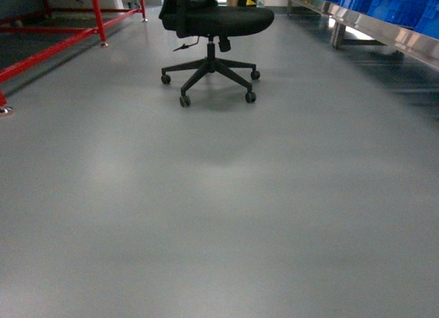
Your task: Pick capacitor and pack into box
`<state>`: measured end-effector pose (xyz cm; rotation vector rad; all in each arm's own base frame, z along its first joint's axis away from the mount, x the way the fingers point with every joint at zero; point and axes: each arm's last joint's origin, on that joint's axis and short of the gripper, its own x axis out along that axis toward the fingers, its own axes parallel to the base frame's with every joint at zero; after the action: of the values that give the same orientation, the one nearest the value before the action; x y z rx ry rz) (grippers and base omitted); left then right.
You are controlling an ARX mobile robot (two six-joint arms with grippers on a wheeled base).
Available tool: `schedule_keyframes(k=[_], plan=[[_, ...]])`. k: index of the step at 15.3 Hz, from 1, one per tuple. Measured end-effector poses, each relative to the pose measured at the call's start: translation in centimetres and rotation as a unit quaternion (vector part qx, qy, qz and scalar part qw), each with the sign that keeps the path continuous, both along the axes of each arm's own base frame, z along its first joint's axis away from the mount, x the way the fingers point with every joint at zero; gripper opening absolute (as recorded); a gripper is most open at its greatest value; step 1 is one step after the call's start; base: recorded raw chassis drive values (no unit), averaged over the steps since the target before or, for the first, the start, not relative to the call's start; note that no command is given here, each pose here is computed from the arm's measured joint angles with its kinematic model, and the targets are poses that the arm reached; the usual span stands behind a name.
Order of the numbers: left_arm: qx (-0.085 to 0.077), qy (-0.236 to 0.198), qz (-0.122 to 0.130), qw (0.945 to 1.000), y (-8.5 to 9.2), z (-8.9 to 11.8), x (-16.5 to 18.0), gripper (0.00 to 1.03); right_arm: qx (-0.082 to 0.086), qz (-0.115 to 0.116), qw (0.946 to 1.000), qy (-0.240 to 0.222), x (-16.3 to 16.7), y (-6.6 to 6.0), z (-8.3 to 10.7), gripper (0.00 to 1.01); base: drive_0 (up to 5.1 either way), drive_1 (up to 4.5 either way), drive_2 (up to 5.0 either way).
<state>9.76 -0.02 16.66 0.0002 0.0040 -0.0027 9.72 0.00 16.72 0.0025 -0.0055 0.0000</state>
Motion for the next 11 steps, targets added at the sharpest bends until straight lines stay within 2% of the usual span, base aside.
schedule_keyframes(k=[11], plan=[[0.000, -0.001, 0.000, 1.0000, 0.01, 0.02, 0.00, 0.43, 0.000, 0.000, 1.0000, 0.003, 0.00, 0.00, -0.05, 0.98, -4.9, 2.46, 2.5]])
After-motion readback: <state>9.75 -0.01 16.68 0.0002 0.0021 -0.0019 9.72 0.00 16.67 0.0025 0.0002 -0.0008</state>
